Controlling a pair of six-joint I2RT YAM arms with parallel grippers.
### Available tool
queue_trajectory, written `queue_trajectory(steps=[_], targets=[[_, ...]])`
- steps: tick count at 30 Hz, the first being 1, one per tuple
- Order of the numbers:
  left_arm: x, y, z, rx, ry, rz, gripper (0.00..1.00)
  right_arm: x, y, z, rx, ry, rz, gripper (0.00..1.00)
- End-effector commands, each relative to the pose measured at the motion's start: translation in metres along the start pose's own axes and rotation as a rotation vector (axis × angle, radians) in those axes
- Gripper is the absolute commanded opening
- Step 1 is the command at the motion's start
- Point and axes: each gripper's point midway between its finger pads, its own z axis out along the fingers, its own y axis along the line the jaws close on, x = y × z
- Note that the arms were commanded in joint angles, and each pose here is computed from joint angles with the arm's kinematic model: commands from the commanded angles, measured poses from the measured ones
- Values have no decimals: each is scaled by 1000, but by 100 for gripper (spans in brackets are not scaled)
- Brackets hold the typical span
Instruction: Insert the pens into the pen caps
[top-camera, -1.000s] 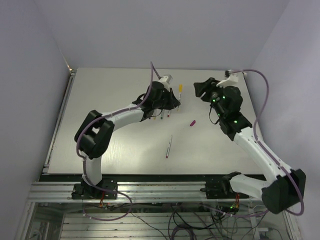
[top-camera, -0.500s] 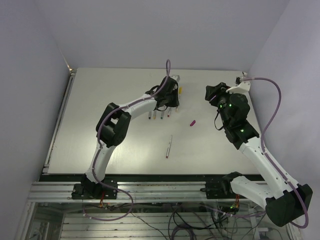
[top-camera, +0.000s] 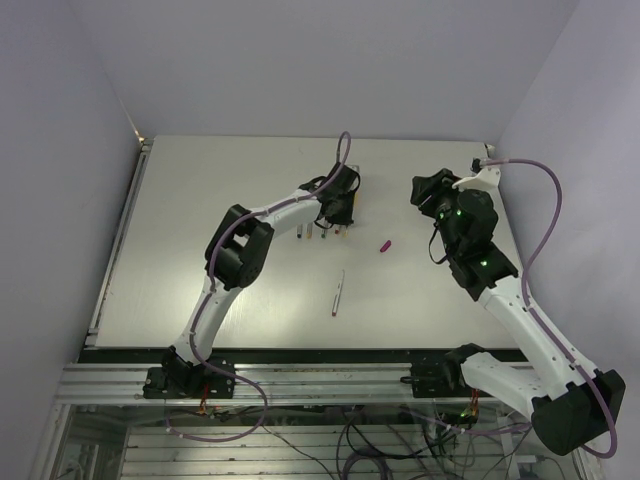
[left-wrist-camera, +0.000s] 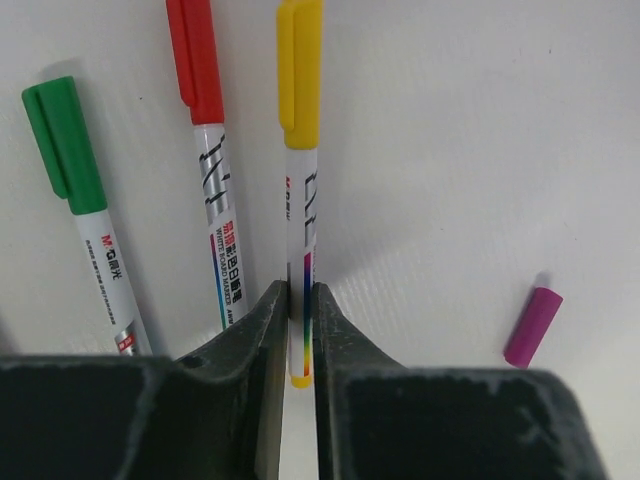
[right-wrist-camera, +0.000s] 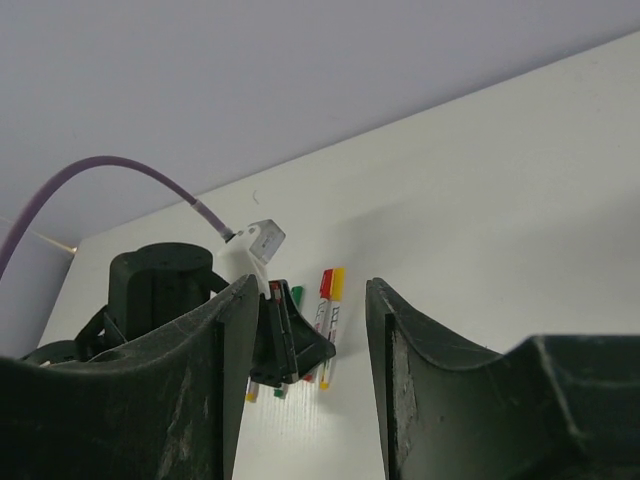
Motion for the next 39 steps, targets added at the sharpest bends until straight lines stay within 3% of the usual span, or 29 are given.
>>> queue_trajectory(steps=[1,5,10,17,28,31,35,37,39], targets=[[-4,-6,2,-3,-2,16,23,2,-3,-4,7,2,24,46],[2,-5,8,0,16,11,30,4,-4,-5,8,8,31,46],[4,-6,7,5,16,-4,47,5,-3,-6,2,11,36,46],[-14,-11,-11,11,-35,0,52,8,-3,-6,-3,16,41,45],[-44,-24,-72,28,-118,37,59,11,-5,-3,4,16,36,45],[-29,-29,-90,51,-106,60,61,18,-11,-1,32,32,21,45],[23,-26,-108,49,-34,125,61,34,-27,-2,99,68,7,44],[51,-25,-120,47,9,189,73,45,-38,-4,131,91,-13,44],[83,-19,-128,21,70,236,74,56,-46,-7,150,115,-40,43]])
